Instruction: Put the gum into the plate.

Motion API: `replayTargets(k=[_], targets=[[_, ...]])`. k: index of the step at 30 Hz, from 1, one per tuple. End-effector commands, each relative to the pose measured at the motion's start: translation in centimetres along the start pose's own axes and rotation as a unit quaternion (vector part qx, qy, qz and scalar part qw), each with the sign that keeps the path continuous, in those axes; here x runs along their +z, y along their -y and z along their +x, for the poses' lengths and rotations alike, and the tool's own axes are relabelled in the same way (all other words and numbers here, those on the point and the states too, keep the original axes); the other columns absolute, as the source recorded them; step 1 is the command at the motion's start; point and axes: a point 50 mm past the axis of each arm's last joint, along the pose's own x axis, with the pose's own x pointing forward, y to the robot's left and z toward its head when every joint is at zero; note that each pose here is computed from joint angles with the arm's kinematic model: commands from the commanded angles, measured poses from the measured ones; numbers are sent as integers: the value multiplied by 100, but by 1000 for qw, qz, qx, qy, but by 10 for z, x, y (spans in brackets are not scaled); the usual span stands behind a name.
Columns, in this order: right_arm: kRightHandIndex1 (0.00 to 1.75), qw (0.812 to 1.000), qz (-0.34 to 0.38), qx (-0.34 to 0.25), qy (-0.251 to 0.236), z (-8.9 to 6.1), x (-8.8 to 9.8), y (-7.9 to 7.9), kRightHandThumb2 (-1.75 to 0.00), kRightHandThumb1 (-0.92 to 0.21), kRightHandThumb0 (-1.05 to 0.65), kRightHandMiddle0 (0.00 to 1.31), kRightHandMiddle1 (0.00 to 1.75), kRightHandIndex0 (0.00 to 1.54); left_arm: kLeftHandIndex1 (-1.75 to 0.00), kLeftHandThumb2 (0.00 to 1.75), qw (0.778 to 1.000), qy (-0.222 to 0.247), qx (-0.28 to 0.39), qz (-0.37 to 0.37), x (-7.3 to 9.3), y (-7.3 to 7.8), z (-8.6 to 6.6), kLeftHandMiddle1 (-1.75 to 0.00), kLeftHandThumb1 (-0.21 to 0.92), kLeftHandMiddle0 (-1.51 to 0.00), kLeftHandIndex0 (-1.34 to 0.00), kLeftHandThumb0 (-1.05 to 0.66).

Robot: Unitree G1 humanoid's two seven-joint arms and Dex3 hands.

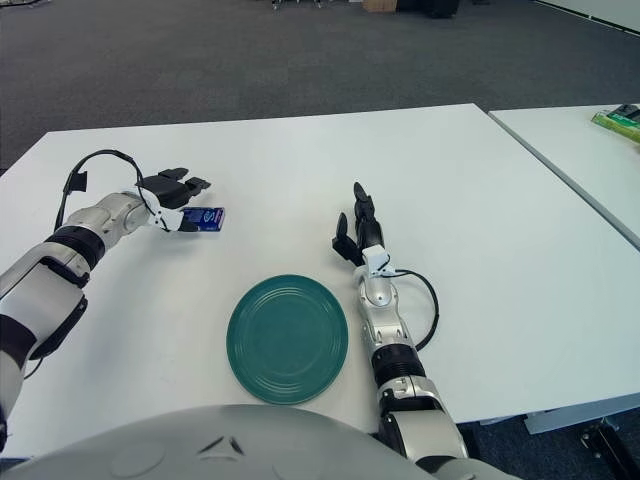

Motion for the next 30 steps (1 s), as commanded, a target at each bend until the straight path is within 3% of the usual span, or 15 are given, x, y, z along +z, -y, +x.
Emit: replayTargets(k=[1, 17, 23, 25, 27, 28, 29, 30], targets=[[1, 971, -9, -7, -239, -66, -92, 6, -90, -92, -92, 0, 19, 9, -32, 48, 1000, -7, -18, 13, -3, -9, 1, 0, 92, 0, 0, -105], [1, 970, -15, -6, -241, -66, -93, 10, -92, -92, -94, 0, 17, 11, -52, 42, 995, 7, -95, -3, 9, 19, 4, -1, 92, -4, 0, -105], [1, 970, -13, -8, -242, -65, -93, 10, -91, -92, -93, 0, 18, 11, -50, 37, 992, 8, -125, 30, 20, 33, 7, 0, 92, -2, 0, -105], [0, 971, -12, -9, -240, -65, -93, 10, -90, -92, -93, 0, 18, 10, -50, 35, 990, 3, -135, 48, 23, 46, 7, -1, 92, -4, 0, -105], [0, 971, -12, -10, -239, -65, -92, 10, -90, -92, -92, 0, 17, 10, -63, 31, 988, -5, -143, 64, 25, 61, 5, -27, 92, -3, 0, -105], [0, 971, -12, -10, -239, -65, -92, 10, -90, -92, -92, 0, 17, 9, -90, 25, 987, -8, -145, 69, 25, 66, 5, -64, 92, -2, 0, -102], [0, 971, -12, -10, -238, -65, -92, 10, -90, -92, -92, 0, 17, 9, -100, 23, 987, -8, -147, 72, 26, 70, 4, -78, 92, -1, 0, -101], [0, 971, -12, -11, -238, -65, -92, 10, -90, -92, -91, 0, 17, 9, -119, 18, 986, -8, -147, 74, 27, 72, 4, -105, 91, -1, 0, -96]])
